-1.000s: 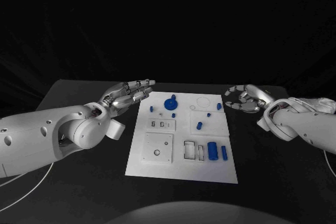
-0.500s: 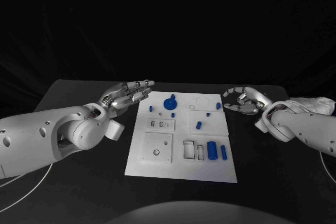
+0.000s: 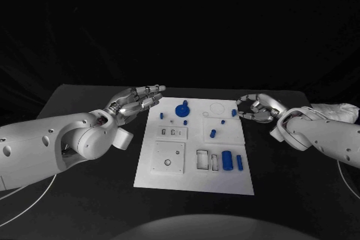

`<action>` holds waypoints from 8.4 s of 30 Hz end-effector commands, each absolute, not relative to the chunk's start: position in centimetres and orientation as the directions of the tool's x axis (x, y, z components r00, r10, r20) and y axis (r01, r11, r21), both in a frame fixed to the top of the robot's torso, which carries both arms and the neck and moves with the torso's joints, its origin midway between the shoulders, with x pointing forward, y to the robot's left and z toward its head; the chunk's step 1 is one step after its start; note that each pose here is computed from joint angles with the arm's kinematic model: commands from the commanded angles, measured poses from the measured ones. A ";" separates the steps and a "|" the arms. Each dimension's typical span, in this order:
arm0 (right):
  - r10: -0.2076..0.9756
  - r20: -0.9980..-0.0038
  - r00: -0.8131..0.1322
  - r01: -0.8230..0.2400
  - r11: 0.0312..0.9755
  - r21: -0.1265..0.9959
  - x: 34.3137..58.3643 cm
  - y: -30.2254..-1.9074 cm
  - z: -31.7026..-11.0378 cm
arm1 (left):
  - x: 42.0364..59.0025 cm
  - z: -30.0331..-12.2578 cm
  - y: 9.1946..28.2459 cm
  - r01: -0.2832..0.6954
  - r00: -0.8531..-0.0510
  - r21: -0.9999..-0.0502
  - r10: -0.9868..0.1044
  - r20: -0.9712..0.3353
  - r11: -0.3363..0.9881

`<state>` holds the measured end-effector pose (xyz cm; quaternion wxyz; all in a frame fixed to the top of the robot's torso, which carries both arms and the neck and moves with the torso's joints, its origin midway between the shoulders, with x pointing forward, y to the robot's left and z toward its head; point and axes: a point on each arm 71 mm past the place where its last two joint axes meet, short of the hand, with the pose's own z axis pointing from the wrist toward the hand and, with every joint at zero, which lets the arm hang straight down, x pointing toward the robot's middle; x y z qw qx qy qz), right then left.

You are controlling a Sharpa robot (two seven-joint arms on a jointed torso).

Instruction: Assemble the parts on the task board

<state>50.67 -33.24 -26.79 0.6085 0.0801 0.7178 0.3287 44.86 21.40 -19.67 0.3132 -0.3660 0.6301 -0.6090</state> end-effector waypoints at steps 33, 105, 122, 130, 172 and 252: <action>0.496 -0.805 -0.327 -0.252 0.775 0.580 51.0 -31.8 -28.4 | 44.7 -19.6 21.0 -0.080 -0.566 -0.997 -0.822 0.061 -0.019; 0.477 -0.750 -0.459 -0.448 0.605 0.658 50.1 -16.9 -21.2 | 44.8 -19.7 20.6 -0.086 -0.572 -0.996 -0.818 0.062 -0.015; 0.367 -0.777 -0.512 -0.452 0.654 0.607 49.4 -12.8 -24.1 | 44.8 -19.6 20.2 -0.083 -0.579 -0.996 -0.813 0.064 -0.019; 0.364 -0.774 -0.518 -0.443 0.659 0.607 49.2 -12.5 -25.1 | 44.8 -19.6 20.2 -0.084 -0.580 -0.996 -0.812 0.064 -0.018; 0.320 -0.773 -0.548 -0.419 0.694 0.585 49.3 -12.1 -27.3 | 44.7 -19.7 20.1 -0.097 -0.586 -0.995 -0.807 0.067 -0.013; 0.577 -0.772 -0.268 -0.388 0.669 0.635 49.2 -24.5 -17.3 | 48.0 -14.7 20.4 0.119 -0.466 -0.865 -0.742 -0.483 0.488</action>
